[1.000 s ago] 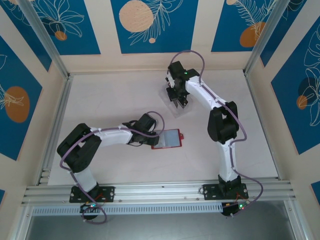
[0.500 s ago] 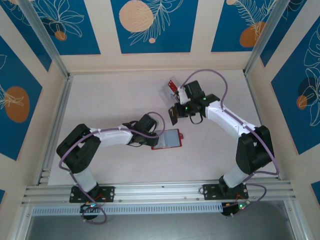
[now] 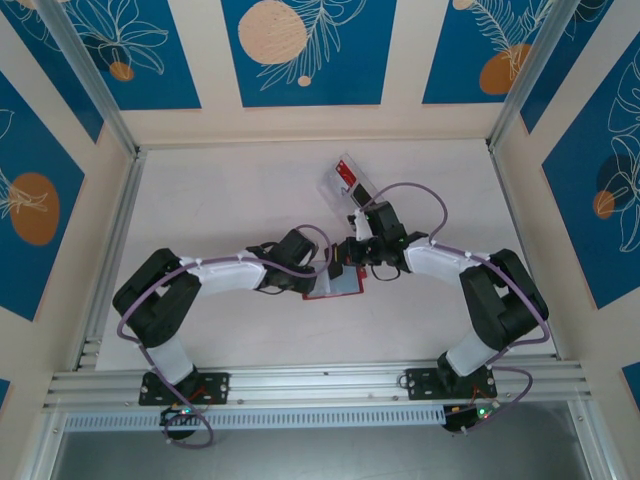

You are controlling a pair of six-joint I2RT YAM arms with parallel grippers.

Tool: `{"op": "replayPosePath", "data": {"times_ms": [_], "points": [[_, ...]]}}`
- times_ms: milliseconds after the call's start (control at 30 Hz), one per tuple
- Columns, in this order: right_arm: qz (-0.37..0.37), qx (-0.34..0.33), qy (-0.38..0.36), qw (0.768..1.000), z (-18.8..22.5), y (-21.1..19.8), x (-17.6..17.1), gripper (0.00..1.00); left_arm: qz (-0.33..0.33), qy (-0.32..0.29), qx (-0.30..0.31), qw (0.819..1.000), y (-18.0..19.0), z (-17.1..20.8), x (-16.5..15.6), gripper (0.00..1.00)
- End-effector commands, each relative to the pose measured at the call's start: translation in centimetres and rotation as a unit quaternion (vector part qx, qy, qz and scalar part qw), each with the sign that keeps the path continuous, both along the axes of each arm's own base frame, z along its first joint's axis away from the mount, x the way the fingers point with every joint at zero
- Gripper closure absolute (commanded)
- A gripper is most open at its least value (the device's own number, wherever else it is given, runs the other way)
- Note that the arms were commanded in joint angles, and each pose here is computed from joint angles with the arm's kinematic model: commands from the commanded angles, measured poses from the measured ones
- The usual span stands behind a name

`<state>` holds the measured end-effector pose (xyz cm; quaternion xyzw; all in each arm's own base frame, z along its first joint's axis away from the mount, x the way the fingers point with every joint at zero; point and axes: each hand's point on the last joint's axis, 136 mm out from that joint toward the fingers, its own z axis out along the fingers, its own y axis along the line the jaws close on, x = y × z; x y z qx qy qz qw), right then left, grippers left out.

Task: Put the credit cards into the card holder
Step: Insert the credit card into the card slot.

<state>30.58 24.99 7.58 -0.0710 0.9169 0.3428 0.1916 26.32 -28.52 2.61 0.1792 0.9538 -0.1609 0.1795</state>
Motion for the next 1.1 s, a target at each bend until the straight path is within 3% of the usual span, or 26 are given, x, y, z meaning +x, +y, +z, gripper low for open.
{"op": "replayPosePath", "data": {"times_ms": [0,1067], "points": [[-0.013,0.042,-0.026,0.999,1.6,0.8,0.5,1.00,-0.016,0.022,0.036,0.999,0.9,-0.9,-1.4,0.80],[-0.184,0.003,0.021,0.983,-4.4,-2.1,-3.5,1.00,-0.027,0.022,0.029,0.999,0.0,-0.5,-1.6,0.79]]}}
